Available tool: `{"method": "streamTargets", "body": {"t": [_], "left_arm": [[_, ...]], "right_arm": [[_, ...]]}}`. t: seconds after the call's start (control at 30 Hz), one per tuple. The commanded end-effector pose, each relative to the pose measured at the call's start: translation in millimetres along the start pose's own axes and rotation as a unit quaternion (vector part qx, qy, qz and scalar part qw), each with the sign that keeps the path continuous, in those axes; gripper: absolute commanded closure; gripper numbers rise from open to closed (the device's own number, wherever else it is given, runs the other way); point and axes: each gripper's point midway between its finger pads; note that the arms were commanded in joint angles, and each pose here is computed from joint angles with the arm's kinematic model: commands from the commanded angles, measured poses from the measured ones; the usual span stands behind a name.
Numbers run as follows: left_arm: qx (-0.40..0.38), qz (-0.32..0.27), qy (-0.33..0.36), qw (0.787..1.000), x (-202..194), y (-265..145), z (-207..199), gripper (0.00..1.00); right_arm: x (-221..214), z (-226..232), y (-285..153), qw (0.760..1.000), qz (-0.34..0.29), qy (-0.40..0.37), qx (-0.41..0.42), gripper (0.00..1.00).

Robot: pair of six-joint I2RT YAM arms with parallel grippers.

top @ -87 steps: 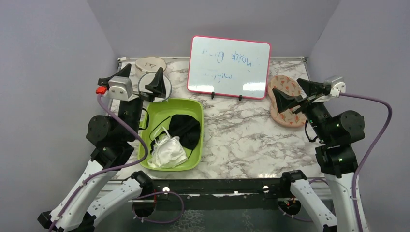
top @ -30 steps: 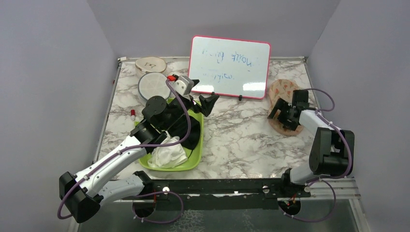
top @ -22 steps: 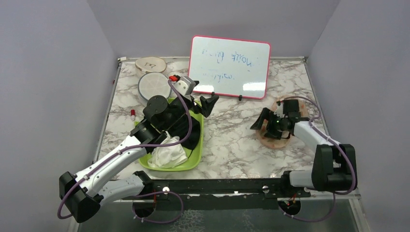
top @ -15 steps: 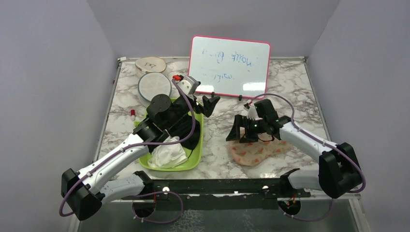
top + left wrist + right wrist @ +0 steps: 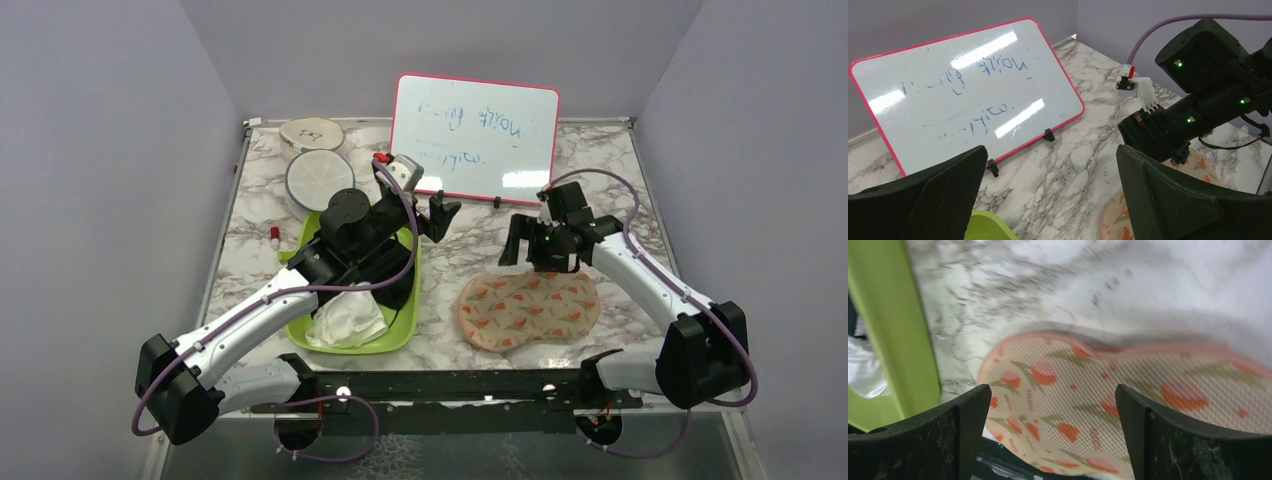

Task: Unzip the laundry bag and remove the bra
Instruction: Move the laundry bag to the center of the board.

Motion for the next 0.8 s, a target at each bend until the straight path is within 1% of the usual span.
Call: {"method": "streamTargets", "body": {"t": [0.0, 0.03, 0.07, 0.23, 0.27, 0.4, 0.47, 0.53, 0.63, 0.7, 0.77], "left_arm": [[0.003, -0.012, -0.009, 1.0, 14.1, 2.2, 2.1, 0.01], [0.003, -0.01, -0.01, 1.0, 12.9, 2.9, 1.6, 0.01], [0.002, -0.01, -0.01, 1.0, 12.7, 3.4, 1.3, 0.01], [0.004, -0.005, -0.01, 1.0, 10.3, 4.0, 1.8, 0.01], [0.005, -0.004, -0.01, 1.0, 9.2, 4.5, 2.1, 0.01], [0.003, 0.002, -0.013, 1.0, 4.5, 7.3, 0.6, 0.01], [0.002, 0.005, -0.013, 1.0, 2.9, 7.8, 0.2, 0.01], [0.0, 0.001, -0.014, 1.0, 5.6, 7.3, -0.2, 0.01], [-0.001, 0.0, -0.014, 1.0, 5.2, 6.9, -0.7, 0.01], [0.002, 0.004, -0.015, 1.0, 1.3, 8.0, -0.3, 0.01], [0.004, 0.011, -0.015, 1.0, -3.3, 10.0, 0.4, 0.01]], "right_arm": [[-44.4, -42.9, -12.9, 0.991, 0.074, 0.056, -0.095, 0.16], [-53.5, -41.0, -15.9, 0.99, 0.086, 0.059, -0.092, 0.2], [-62.1, -38.4, -18.3, 0.99, 0.096, 0.056, -0.091, 0.2], [-93.0, -46.4, -36.3, 0.981, 0.133, 0.022, -0.138, 0.18], [-96.2, -45.4, -39.4, 0.981, 0.138, 0.014, -0.137, 0.17], [-121.0, -25.7, -44.8, 0.98, 0.186, -0.007, -0.064, 0.16], [-133.1, -22.3, -40.6, 0.978, 0.206, -0.008, -0.041, 0.15], [-137.7, -10.7, -31.0, 0.977, 0.215, -0.01, 0.0, 0.14], [-129.9, 13.7, -7.0, 0.977, 0.202, -0.011, 0.071, 0.11], [-116.9, 33.2, 10.9, 0.975, 0.188, -0.022, 0.117, 0.1], [-96.9, 50.8, 29.1, 0.976, 0.162, -0.035, 0.144, 0.1]]}}
Point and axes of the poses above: each gripper's point midway between its finger pads, its own y axis out along the fingers, its own z axis along the line the jaws close on, x = y × z, and after that the axes turned 12 degrees about y, right-handed
